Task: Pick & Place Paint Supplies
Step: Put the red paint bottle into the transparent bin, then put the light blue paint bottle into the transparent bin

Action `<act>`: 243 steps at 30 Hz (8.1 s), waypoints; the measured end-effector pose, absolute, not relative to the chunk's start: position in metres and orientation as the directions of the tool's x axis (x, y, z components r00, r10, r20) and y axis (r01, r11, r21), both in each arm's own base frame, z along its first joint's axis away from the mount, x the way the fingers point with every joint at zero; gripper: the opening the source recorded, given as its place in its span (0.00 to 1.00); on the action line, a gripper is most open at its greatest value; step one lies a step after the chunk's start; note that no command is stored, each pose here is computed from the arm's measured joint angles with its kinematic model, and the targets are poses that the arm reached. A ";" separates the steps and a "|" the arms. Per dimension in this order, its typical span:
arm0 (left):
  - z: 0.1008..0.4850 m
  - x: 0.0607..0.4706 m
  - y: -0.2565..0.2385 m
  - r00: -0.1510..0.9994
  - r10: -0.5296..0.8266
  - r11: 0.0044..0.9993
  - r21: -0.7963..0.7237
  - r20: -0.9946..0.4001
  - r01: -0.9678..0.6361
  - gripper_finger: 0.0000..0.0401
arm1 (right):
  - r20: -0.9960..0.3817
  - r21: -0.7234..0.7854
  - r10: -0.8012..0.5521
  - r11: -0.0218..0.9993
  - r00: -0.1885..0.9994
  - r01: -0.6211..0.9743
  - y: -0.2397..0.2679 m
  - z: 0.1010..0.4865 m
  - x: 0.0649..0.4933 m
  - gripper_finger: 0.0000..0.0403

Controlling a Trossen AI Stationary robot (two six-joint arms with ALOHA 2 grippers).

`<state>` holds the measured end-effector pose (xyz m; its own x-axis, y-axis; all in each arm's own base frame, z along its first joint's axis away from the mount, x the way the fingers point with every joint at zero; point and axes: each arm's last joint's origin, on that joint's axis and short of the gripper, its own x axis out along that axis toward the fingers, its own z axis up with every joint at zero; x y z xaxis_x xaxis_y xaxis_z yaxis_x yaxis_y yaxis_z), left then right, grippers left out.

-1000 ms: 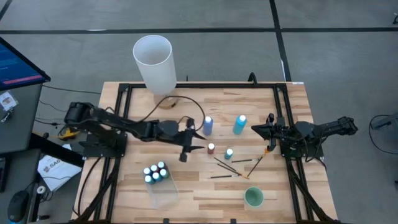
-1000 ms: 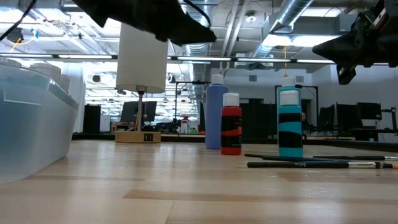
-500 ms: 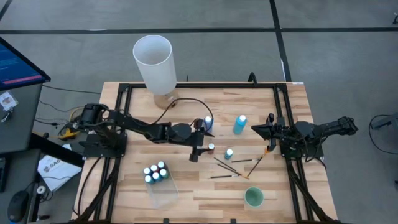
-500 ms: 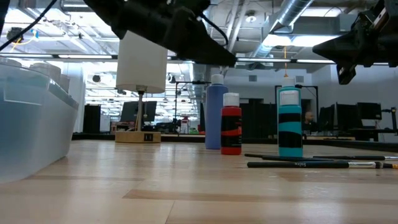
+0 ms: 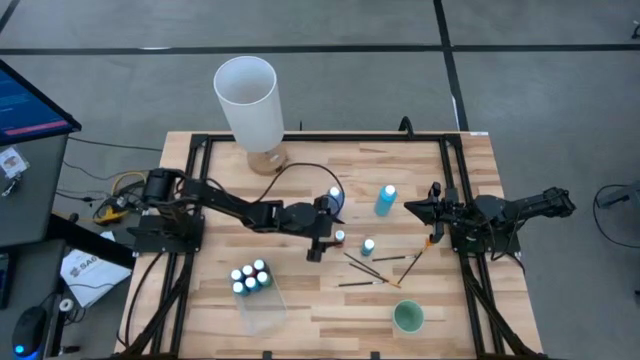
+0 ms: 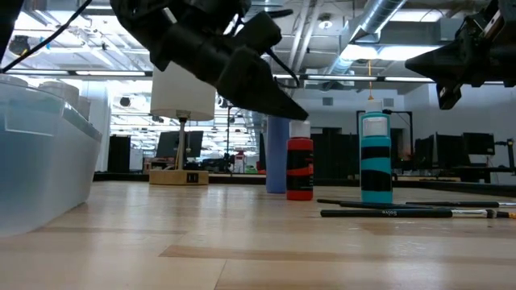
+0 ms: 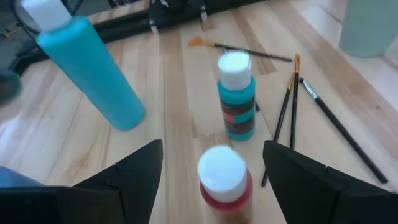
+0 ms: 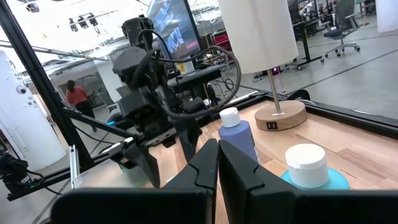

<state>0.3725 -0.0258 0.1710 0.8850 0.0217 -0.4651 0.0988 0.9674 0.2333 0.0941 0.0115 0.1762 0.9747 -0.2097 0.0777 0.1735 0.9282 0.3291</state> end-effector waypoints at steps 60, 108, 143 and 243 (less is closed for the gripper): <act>0.195 0.358 -0.044 0.876 -0.095 0.969 0.159 -0.473 0.191 0.20 | 0.080 0.330 -0.210 0.928 0.975 0.173 0.012 0.176 0.094 0.02; 0.203 0.125 -0.141 0.775 -0.402 0.893 -0.022 -0.488 0.449 0.22 | 0.078 0.330 -0.209 0.928 0.975 0.173 0.012 0.176 0.094 0.02; 0.177 0.126 -0.145 0.721 -0.389 0.880 0.000 -0.574 0.475 0.26 | 0.078 0.329 -0.210 0.928 0.975 0.174 0.012 0.176 0.094 0.02; 0.221 0.403 -0.033 0.992 0.065 0.995 -0.073 -0.108 -0.073 0.67 | 0.078 0.329 -0.209 0.928 0.975 0.173 0.012 0.176 0.094 0.02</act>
